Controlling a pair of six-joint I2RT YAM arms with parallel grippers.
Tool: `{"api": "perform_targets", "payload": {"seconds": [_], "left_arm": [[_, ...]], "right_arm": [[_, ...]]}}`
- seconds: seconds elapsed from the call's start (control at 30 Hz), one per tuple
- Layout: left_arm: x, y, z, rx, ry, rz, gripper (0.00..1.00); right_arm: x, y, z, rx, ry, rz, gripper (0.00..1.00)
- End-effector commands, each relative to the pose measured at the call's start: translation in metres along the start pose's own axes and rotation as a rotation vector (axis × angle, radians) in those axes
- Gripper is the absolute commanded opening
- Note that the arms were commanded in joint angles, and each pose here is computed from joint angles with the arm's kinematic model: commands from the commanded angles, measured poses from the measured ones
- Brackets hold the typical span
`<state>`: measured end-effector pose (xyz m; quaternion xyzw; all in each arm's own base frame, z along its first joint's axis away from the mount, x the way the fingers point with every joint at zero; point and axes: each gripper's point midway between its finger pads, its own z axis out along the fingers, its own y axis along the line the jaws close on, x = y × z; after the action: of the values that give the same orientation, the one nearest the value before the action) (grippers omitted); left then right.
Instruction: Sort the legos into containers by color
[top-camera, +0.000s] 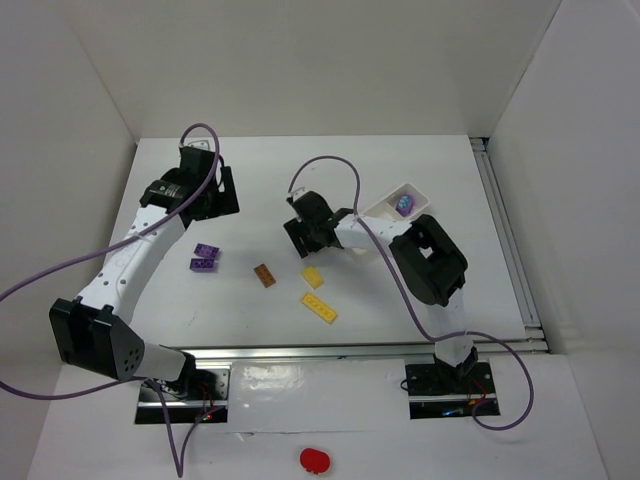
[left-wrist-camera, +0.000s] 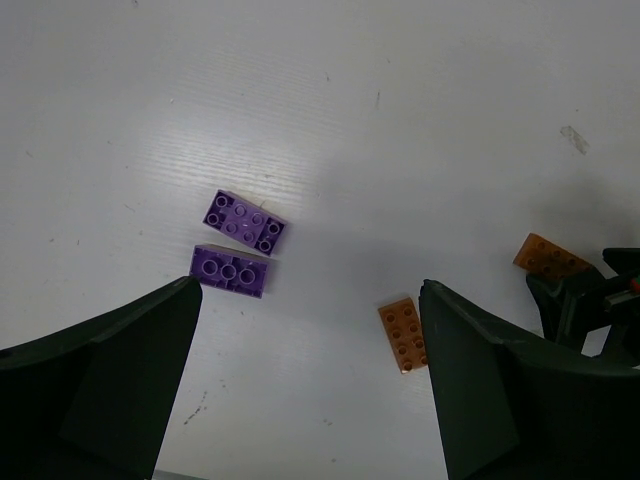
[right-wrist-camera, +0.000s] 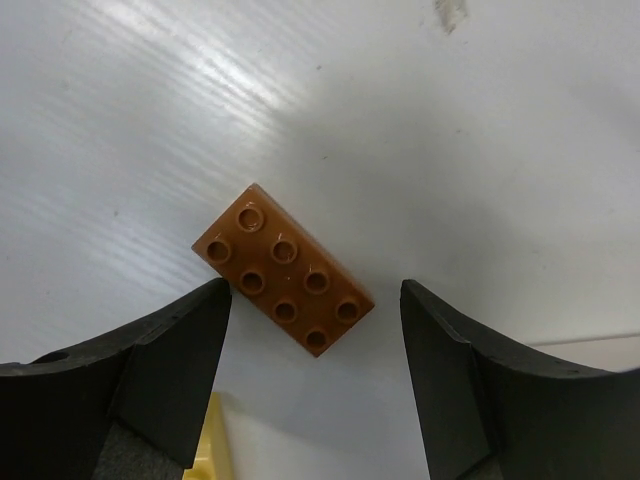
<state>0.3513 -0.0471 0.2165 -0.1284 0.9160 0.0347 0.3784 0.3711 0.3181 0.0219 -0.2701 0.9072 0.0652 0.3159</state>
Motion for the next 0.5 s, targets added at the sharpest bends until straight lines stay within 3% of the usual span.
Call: {"api": "perform_targets", "payload": {"seconds": [0.0, 0.2, 0.23, 0.33, 0.37, 0.47], "left_arm": [[-0.014, 0.001, -0.013, 0.013, -0.048, -0.040, 1.00], [-0.011, -0.001, -0.008, 0.015, -0.029, -0.034, 1.00], [-0.011, -0.001, -0.008, 0.015, -0.029, -0.034, 1.00], [-0.011, -0.001, -0.008, 0.015, -0.029, -0.034, 1.00], [-0.011, -0.001, -0.008, 0.015, -0.029, -0.034, 1.00], [-0.009, -0.001, -0.005, 0.011, -0.021, -0.021, 1.00]], "right_arm": [[-0.019, -0.013, 0.011, 0.029, -0.059, 0.026, 0.76], [-0.009, -0.004, 0.026, -0.017, -0.024, 0.000, 0.77], [-0.009, -0.004, 0.026, -0.017, -0.024, 0.000, 0.66], [-0.009, -0.005, 0.024, -0.018, -0.037, 0.002, 0.47], [-0.007, -0.005, 0.022, -0.018, -0.036, 0.013, 0.35], [-0.017, -0.003, 0.012, -0.014, -0.075, 0.011, 0.25]]}}
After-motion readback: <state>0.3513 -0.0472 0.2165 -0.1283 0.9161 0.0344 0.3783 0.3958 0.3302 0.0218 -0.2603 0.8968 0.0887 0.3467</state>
